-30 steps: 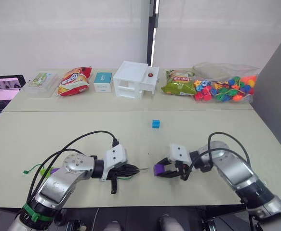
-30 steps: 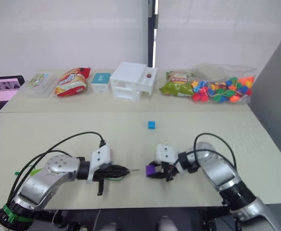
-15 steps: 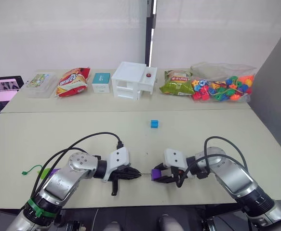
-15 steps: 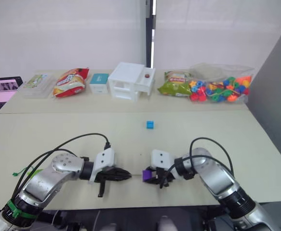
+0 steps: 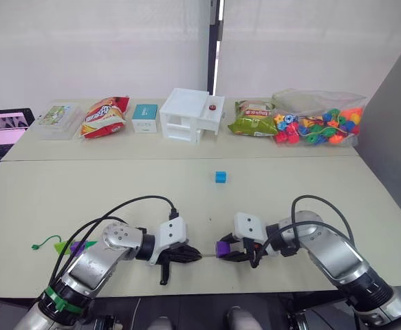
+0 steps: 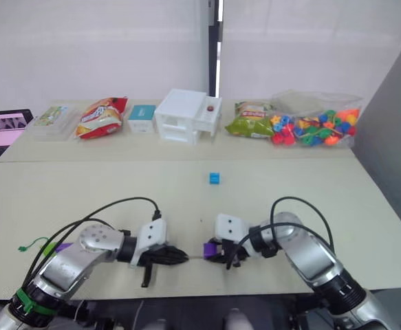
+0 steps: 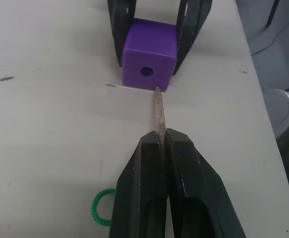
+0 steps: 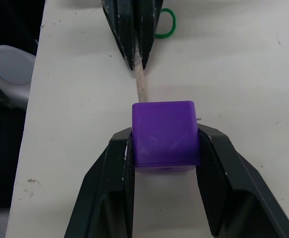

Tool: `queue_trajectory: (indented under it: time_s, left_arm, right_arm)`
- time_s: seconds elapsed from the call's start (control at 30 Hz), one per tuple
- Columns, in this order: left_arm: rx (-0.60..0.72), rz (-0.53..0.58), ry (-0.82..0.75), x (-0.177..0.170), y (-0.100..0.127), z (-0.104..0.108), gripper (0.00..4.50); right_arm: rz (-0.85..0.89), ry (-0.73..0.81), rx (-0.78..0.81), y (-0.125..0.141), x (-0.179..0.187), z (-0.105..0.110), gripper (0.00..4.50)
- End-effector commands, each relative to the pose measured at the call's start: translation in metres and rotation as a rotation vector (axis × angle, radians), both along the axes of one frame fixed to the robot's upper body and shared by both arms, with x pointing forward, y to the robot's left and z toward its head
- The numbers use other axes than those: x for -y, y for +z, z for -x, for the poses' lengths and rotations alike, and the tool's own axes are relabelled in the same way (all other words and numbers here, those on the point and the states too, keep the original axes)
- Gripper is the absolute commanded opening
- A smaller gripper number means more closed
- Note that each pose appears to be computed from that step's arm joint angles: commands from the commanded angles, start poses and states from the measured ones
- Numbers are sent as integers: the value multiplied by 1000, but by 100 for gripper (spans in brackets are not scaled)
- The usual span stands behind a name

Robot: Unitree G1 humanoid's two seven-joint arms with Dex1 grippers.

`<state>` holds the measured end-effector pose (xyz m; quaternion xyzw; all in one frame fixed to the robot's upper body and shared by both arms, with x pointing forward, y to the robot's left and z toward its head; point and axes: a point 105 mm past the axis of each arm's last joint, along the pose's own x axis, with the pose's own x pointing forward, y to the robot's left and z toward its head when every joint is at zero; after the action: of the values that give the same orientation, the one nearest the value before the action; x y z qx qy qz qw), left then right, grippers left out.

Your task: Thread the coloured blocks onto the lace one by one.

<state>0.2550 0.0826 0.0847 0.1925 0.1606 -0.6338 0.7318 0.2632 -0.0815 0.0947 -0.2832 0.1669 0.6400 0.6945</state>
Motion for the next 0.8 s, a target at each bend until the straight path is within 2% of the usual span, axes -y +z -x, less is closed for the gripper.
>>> queue_trajectory:
  time_s: [0.03,0.8]
  left_arm:
    - [41,21,-20,7,9,-1,0]
    - [49,72,-62,19,28,4,0]
  right_arm:
    - [15,-3,-20,-5,0,5,118]
    - [32,-11,-38,-9,3,8,118]
